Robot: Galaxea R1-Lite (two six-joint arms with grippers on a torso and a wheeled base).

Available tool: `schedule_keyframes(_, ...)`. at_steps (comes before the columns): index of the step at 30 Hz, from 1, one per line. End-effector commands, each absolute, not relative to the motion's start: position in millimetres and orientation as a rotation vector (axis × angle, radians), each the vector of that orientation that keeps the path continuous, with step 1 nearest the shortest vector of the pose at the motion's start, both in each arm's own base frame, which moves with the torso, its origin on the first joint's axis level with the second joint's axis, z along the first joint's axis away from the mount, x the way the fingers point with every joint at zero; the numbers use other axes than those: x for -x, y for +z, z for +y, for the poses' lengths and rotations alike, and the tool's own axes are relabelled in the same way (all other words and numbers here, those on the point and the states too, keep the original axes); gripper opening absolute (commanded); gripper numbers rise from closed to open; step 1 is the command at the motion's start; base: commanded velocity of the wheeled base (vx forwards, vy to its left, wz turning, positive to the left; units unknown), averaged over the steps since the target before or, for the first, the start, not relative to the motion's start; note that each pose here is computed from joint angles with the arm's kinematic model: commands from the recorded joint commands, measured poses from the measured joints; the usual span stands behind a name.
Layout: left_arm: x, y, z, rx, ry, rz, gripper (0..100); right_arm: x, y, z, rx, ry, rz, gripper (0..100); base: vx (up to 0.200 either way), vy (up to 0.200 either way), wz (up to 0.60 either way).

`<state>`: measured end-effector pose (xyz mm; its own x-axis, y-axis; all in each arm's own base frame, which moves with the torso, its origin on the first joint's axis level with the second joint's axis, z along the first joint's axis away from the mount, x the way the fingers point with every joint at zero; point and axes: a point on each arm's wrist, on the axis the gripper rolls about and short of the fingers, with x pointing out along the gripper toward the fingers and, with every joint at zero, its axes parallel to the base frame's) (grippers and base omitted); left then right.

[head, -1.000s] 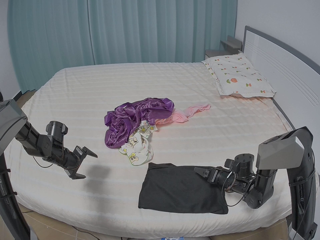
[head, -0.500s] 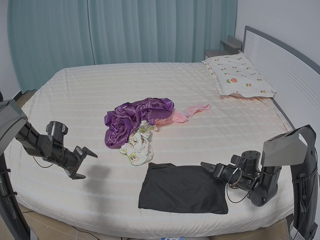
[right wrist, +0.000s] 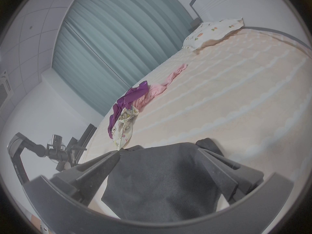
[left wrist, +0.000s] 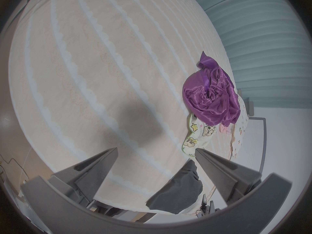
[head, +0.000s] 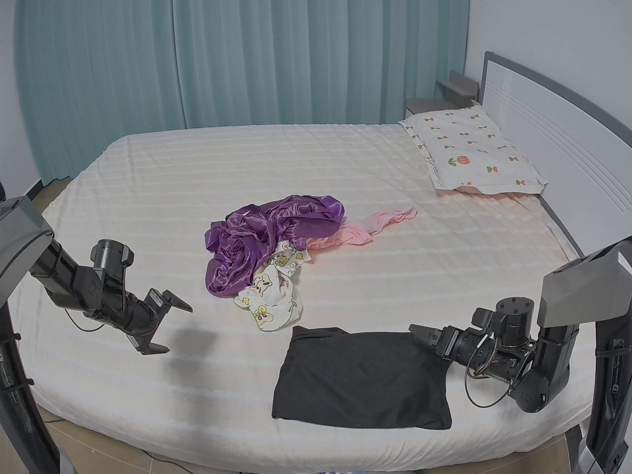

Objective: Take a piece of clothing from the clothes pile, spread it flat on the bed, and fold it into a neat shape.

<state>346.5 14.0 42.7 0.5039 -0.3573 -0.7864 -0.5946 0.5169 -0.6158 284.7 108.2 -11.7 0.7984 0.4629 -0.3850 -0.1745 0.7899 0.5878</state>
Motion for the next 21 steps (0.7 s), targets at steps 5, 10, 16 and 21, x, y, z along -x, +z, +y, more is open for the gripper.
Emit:
schedule_keyframes(5,-346.4,42.3,14.1,1.071,0.183,1.087,100,-266.7,-25.3,145.2,-0.578,0.464,0.638,100,0.000,0.000,0.00)
schedule_keyframes(10,-346.7,42.6,14.1,1.071,0.182,1.086,100,-263.8,-33.4,145.8,-0.581,0.454,0.674,100,0.000,0.000,0.00)
schedule_keyframes(16,-346.6,42.6,13.6,1.071,0.182,1.088,100,-259.6,-37.1,142.0,-0.575,0.435,0.707,100,0.000,0.000,0.00)
schedule_keyframes(21,-346.6,42.5,13.6,1.071,0.184,1.087,100,-263.0,-25.8,141.6,-0.594,0.445,0.657,100,-0.200,0.000,0.00)
